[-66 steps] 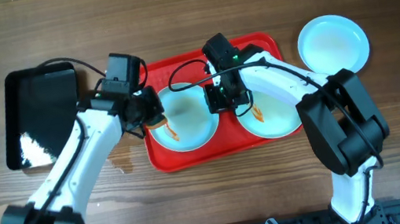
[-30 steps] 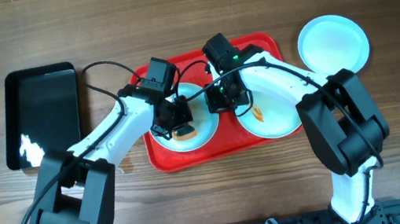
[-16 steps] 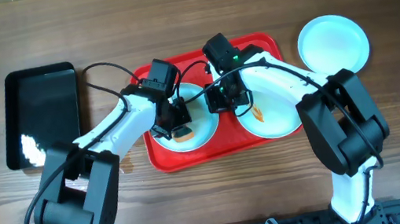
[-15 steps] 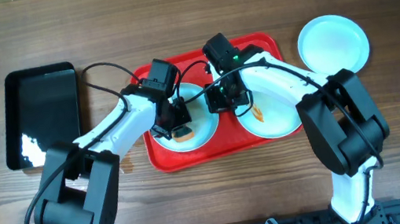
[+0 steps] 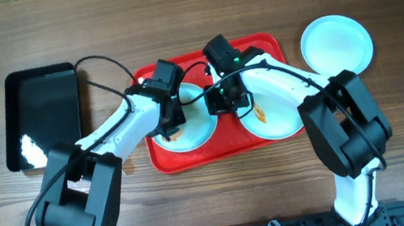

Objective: Clean dirty plates on tray and stack at the side
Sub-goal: 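Scrub the sauce on the held plate with the sponge, left gripper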

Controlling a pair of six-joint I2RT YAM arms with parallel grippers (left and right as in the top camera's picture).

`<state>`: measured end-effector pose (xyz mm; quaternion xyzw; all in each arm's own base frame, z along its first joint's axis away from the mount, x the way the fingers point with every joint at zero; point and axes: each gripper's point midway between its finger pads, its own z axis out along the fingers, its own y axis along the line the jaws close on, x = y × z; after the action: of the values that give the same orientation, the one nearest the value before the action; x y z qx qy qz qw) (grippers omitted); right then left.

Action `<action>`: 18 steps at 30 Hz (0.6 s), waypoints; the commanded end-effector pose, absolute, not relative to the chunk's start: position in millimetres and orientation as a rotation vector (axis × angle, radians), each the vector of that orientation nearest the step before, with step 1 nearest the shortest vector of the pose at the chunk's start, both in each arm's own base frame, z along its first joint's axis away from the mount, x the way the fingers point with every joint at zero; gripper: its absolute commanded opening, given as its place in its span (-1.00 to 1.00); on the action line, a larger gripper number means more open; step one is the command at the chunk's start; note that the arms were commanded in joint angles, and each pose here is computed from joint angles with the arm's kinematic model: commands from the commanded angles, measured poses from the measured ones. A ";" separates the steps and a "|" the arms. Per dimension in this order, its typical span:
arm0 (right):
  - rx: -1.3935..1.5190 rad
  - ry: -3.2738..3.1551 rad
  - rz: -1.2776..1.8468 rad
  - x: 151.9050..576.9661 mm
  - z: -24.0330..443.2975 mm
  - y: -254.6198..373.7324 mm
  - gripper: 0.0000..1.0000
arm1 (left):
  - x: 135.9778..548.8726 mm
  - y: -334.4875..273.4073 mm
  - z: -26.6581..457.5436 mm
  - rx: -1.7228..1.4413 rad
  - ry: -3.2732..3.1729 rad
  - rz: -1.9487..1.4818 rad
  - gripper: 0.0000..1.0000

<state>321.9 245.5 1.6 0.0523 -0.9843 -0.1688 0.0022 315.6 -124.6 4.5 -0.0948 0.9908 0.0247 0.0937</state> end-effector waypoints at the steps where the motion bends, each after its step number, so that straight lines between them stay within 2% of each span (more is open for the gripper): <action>1: 0.139 -3.063 -0.426 312.7 -20.4 233.1 -0.91 | 325.3 -71.5 4.9 -0.309 2.792 0.473 -0.92; 8: 0.135 -3.067 -0.422 313.4 -20.5 232.7 -0.91 | 339.6 -81.3 33.2 -0.336 2.709 0.350 -0.92; 14: 0.125 -3.068 -0.424 314.0 -20.5 233.1 -0.91 | 338.6 -122.7 67.8 -0.322 2.716 -0.040 -0.92; 18: 0.124 -3.068 -0.425 313.9 -20.4 233.1 -0.91 | 333.6 -144.3 71.8 -0.294 2.750 -0.213 -0.92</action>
<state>321.9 246.3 1.4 0.0494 -0.9841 -0.1708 0.0026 341.4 -120.1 66.1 -0.1107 0.9718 0.0004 0.2082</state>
